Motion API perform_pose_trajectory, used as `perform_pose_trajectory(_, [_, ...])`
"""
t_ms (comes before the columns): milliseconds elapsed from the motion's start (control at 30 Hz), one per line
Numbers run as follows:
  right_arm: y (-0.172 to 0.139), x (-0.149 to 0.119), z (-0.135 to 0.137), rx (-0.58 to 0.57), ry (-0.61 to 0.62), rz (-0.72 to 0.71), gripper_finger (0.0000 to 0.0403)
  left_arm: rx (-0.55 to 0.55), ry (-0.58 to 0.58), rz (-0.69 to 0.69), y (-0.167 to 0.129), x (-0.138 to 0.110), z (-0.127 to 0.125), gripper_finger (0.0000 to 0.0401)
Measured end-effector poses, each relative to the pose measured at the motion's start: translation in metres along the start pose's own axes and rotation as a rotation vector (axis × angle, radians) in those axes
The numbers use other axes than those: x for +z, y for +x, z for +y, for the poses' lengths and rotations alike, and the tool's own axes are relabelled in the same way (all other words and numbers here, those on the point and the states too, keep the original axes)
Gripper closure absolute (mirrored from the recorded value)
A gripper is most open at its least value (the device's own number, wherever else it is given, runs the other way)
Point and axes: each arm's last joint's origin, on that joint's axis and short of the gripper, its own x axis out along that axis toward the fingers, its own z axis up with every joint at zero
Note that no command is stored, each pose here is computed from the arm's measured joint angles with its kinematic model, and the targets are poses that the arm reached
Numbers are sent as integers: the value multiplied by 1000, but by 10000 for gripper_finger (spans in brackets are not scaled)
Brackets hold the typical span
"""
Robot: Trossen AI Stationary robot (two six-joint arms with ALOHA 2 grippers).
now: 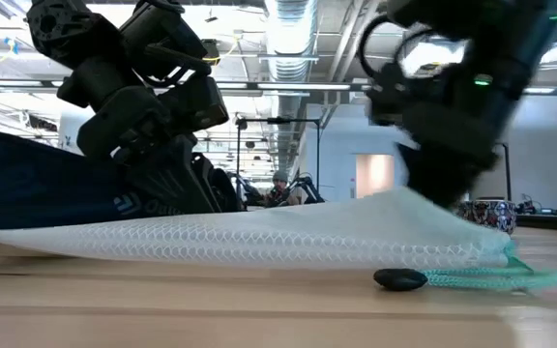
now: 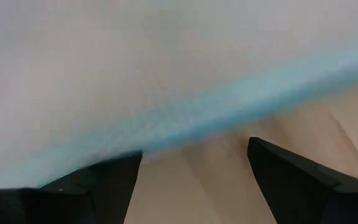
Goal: Unpack backpack
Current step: Remove the earphones from the zip bag
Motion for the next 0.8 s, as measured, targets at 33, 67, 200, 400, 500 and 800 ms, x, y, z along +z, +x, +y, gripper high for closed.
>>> perform_pose_trajectory(33, [1,5,0,20,2,-25,112,-1,0,-4,0,0,0,276])
perform_pose_trajectory(67, [2,10,0,34,8,-45,112,-2,-4,-10,0,1,0,276])
perform_pose_trajectory(200, [1,25,0,45,-2,-71,112,-3,-15,-21,0,2,0,276])
perform_pose_trajectory(400, [-8,45,9,85,-31,-125,112,-4,-27,-21,0,2,0,276])
perform_pose_trajectory(500, [-6,54,7,93,-29,-168,112,-4,-27,-23,0,2,0,276])
perform_pose_trajectory(800, [12,72,-22,-4,-22,-212,112,-59,-17,-28,0,13,-5,276])
